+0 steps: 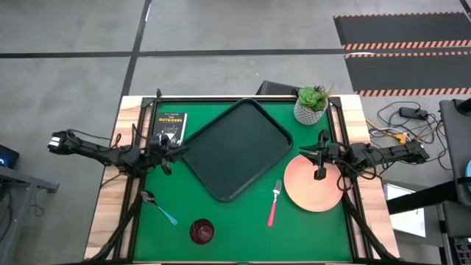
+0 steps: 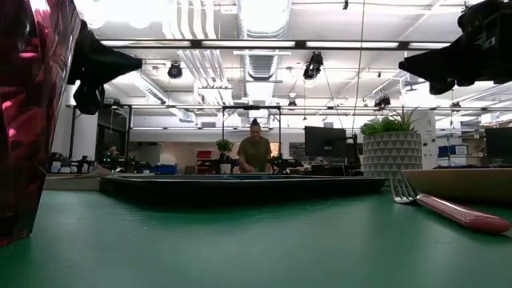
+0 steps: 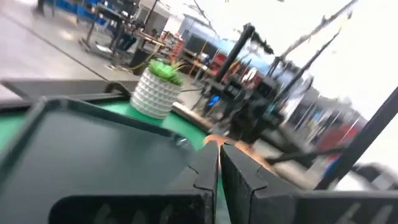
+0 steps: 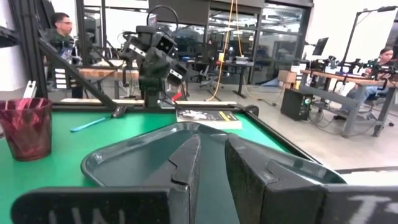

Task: Pick and place plate/cup/fork/spoon on tray
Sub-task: Put the red glass on the top left of the black serving tray

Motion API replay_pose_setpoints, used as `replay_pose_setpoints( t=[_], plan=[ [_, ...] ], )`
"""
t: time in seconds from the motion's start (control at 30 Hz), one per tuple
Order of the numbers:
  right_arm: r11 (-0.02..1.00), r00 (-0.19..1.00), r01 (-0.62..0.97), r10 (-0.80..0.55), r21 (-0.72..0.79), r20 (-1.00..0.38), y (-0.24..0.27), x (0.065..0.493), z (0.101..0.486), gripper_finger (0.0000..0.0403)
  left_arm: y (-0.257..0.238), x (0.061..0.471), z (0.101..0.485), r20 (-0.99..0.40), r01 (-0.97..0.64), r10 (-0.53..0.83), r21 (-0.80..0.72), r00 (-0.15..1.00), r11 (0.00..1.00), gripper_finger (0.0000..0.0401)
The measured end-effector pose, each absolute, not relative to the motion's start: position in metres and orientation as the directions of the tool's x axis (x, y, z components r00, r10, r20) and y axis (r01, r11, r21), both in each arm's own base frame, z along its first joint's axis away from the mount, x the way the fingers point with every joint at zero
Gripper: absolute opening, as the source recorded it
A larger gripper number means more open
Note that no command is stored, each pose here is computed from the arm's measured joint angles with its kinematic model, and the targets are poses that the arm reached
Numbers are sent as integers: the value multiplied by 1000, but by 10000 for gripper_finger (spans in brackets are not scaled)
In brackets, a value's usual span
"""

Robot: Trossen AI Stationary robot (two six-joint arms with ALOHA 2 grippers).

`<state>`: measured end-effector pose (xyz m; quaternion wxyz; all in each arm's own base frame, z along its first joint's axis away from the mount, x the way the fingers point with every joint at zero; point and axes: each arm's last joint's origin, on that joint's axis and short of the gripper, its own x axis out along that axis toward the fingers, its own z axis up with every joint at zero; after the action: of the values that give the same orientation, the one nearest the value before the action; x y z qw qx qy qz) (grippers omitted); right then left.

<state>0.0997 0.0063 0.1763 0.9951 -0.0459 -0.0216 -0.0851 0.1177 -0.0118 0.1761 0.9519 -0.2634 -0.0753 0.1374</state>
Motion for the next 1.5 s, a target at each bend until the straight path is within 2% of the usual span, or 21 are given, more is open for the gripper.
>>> replay_pose_setpoints(
  t=[0.23, 0.63, 0.9, 1.1, 1.4, 1.5],
  plan=[
    [982, 983, 174, -168, -79, 77, 6, 100, 179, 63, -17, 129, 195, 128, -118, 231, -573, 965, 811, 0],
    [982, 982, 174, -168, -77, 86, 6, 99, 180, 63, -47, 191, 238, -25, -134, 151, -614, 988, 778, 0],
    [976, 980, 182, -169, -120, 108, 6, 99, 182, 63, -80, 235, 266, -292, -266, 99, -613, 951, 744, 0],
    [955, 963, 216, -174, -205, 207, 5, 95, 204, 63, -112, 250, 277, -498, -396, 44, -631, 866, 667, 0],
    [946, 941, 243, -176, -215, 289, 4, 87, 233, 63, -163, 252, 307, -738, -608, -89, -611, 668, 507, 0],
    [946, 938, 245, -177, -211, 297, 4, 86, 237, 63, -178, 258, 316, -798, -670, -96, -558, 595, 489, 0]
  ],
)
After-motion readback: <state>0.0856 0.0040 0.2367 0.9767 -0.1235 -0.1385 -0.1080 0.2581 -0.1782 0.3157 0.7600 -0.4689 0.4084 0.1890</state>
